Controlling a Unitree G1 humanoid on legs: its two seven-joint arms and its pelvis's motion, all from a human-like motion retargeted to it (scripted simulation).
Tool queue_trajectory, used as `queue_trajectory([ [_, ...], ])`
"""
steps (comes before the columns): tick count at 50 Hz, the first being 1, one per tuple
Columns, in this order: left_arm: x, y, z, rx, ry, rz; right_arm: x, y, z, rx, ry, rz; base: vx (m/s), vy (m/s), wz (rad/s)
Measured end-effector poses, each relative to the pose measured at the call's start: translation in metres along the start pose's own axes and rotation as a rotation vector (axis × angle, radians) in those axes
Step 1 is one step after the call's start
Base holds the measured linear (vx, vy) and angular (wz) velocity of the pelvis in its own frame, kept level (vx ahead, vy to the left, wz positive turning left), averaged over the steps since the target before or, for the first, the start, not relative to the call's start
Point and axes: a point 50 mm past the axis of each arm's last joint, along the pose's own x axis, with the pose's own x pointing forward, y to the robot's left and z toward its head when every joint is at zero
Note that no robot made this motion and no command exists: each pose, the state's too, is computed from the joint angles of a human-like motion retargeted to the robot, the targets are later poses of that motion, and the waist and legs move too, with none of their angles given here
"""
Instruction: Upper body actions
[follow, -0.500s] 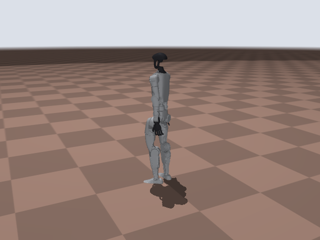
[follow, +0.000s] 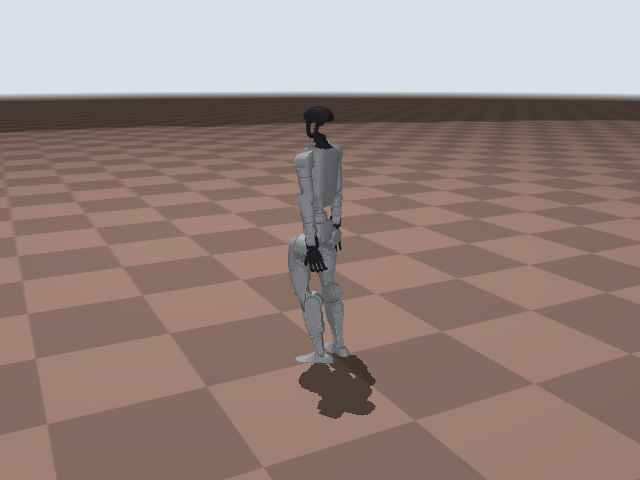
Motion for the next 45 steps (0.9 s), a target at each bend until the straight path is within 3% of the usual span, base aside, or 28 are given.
queue_trajectory([
  [5,-0.002,-0.009,0.039,0.024,-0.048,0.004,-0.007,0.023,-0.048,0.099,0.13,0.032,0.09,0.14,-0.21],
  [9,-0.015,-0.033,0.116,0.071,-0.263,-0.05,-0.014,0.033,-0.076,0.151,0.219,0.049,-0.08,0.11,0.33],
  [16,-0.09,-0.073,0.258,0.144,-0.675,-0.088,-0.034,0.058,-0.125,0.179,0.399,0.101,-0.04,0.05,0.64],
  [24,-0.167,-0.109,0.329,0.166,-0.991,-0.121,-0.058,0.083,-0.168,0.224,0.561,0.115,0.05,0.0,0.38],
  [29,-0.182,-0.11,0.34,0.182,-1.048,-0.103,-0.05,0.071,-0.156,0.23,0.513,0.086,0.0,0.0,0.0],
  [34,-0.16,-0.097,0.325,0.194,-0.997,-0.074,-0.034,0.058,-0.127,0.214,0.397,0.072,0.06,-0.05,-0.34],
  [45,-0.056,-0.054,0.209,0.203,-0.553,-0.077,-0.005,0.018,-0.038,0.214,0.049,-0.007,0.03,-0.1,-0.47],
])
